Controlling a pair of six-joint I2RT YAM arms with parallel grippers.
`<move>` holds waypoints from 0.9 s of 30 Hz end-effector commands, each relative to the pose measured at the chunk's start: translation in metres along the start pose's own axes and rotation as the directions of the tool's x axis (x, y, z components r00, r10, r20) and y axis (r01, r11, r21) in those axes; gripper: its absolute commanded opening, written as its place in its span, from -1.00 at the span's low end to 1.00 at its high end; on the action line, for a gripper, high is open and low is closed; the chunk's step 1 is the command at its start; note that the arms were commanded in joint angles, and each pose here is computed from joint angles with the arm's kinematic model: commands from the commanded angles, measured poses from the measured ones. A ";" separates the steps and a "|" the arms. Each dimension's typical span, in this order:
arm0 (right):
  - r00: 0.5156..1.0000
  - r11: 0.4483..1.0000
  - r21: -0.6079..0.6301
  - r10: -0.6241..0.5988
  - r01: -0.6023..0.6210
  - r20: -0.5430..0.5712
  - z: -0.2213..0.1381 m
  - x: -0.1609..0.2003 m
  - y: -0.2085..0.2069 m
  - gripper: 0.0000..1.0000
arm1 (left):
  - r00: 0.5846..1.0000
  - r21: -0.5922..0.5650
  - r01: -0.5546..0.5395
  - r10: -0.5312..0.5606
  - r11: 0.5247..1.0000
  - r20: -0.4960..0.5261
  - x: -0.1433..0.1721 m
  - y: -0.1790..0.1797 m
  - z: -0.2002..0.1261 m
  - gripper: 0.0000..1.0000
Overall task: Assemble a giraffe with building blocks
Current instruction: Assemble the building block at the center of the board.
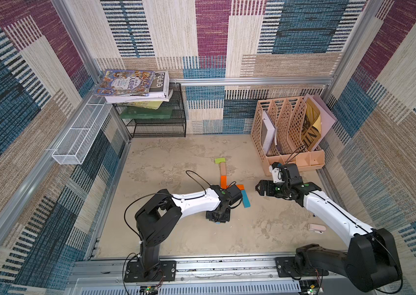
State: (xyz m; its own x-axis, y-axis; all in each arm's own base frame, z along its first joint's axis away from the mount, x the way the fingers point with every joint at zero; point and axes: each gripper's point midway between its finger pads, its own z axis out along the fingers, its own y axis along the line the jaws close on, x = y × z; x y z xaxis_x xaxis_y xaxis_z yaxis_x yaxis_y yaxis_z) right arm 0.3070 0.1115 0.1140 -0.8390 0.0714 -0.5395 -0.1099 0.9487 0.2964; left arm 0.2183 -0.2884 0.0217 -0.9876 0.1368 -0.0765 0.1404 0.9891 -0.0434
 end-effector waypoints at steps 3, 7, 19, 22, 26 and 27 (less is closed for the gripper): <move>1.000 1.000 -0.015 -0.005 0.005 0.026 -0.003 -0.006 0.003 0.92 | 0.998 0.058 -0.036 0.038 0.998 -0.047 -0.011 -0.014 0.006 -0.71; 1.000 1.000 -0.020 -0.005 0.006 0.028 -0.003 -0.006 0.004 0.92 | 0.998 0.063 -0.025 0.028 0.998 -0.049 -0.025 -0.016 0.009 -0.72; 1.000 1.000 -0.026 -0.003 0.004 0.027 -0.003 -0.006 0.004 0.92 | 0.999 0.049 -0.004 0.006 0.999 -0.044 -0.050 -0.011 0.014 -0.73; 1.000 1.000 -0.026 -0.002 0.003 0.026 -0.002 -0.006 0.004 0.92 | 0.999 0.046 0.003 -0.001 0.999 -0.041 -0.054 -0.009 0.014 -0.73; 1.000 1.000 -0.027 -0.002 0.002 0.023 -0.001 -0.005 0.004 0.92 | 0.999 0.043 0.014 -0.013 0.999 -0.036 -0.059 -0.006 0.014 -0.74; 1.000 1.000 -0.027 -0.002 0.002 0.021 -0.001 -0.005 0.004 0.92 | 0.999 0.046 0.015 -0.013 0.999 -0.036 -0.060 -0.006 0.014 -0.74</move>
State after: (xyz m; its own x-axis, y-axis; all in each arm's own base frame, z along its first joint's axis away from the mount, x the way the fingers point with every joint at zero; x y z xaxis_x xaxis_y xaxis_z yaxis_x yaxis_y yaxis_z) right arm 0.3085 0.1132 0.1184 -0.8306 0.0774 -0.5514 -0.1202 0.9421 0.3132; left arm 0.2767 -0.3141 0.0213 -0.9908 0.1240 -0.0535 0.1302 0.9821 -0.1360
